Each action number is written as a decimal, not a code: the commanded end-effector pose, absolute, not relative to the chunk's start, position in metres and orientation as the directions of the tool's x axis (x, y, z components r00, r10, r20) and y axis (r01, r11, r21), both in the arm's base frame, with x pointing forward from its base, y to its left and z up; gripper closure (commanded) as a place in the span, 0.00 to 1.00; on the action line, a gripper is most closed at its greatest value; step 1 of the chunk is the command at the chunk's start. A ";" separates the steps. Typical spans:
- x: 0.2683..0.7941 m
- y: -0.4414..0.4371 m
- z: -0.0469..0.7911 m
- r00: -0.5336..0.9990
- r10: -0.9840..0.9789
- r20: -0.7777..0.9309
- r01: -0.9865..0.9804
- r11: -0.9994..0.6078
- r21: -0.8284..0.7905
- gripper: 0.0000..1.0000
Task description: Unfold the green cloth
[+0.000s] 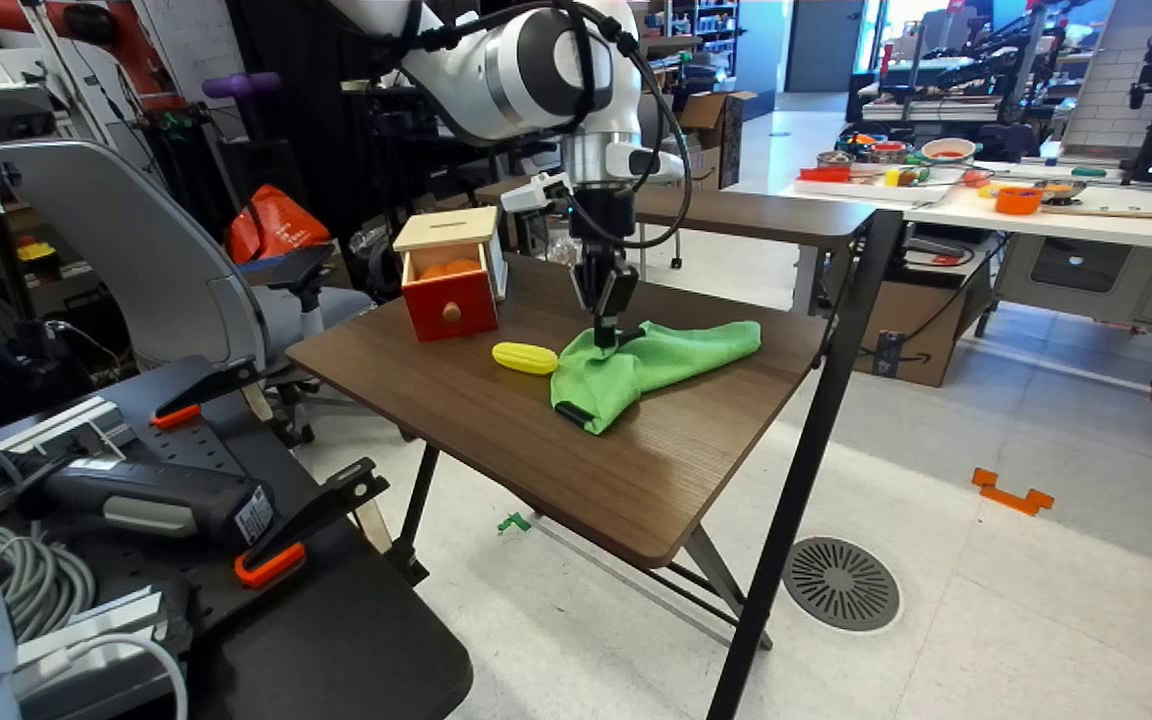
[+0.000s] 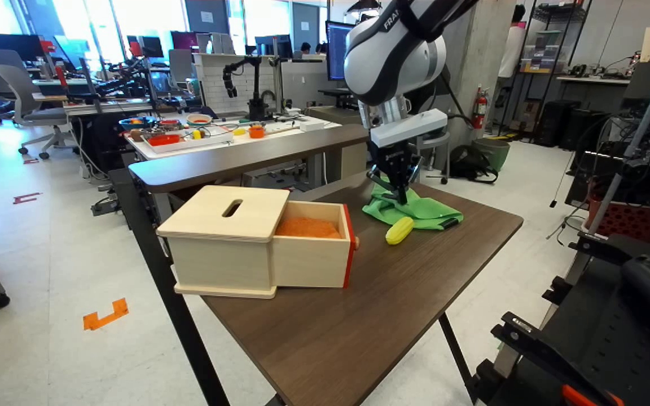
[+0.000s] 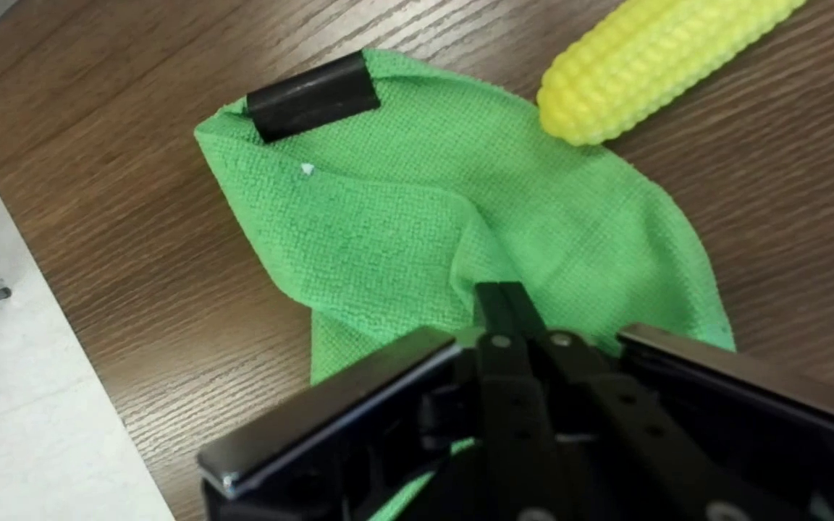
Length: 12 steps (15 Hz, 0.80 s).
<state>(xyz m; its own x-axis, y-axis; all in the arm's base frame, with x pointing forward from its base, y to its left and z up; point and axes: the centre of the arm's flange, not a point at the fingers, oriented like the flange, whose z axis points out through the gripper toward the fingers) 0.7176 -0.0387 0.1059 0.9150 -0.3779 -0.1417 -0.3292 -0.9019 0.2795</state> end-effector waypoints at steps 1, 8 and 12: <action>0.720 -0.043 0.131 0.913 -0.388 -0.121 -0.343 -0.895 0.285 1.00; 0.706 -0.068 0.202 0.908 -0.416 -0.055 -0.391 -0.886 0.250 1.00; 0.687 -0.104 0.201 0.882 -0.466 -0.062 -0.437 -0.861 0.258 1.00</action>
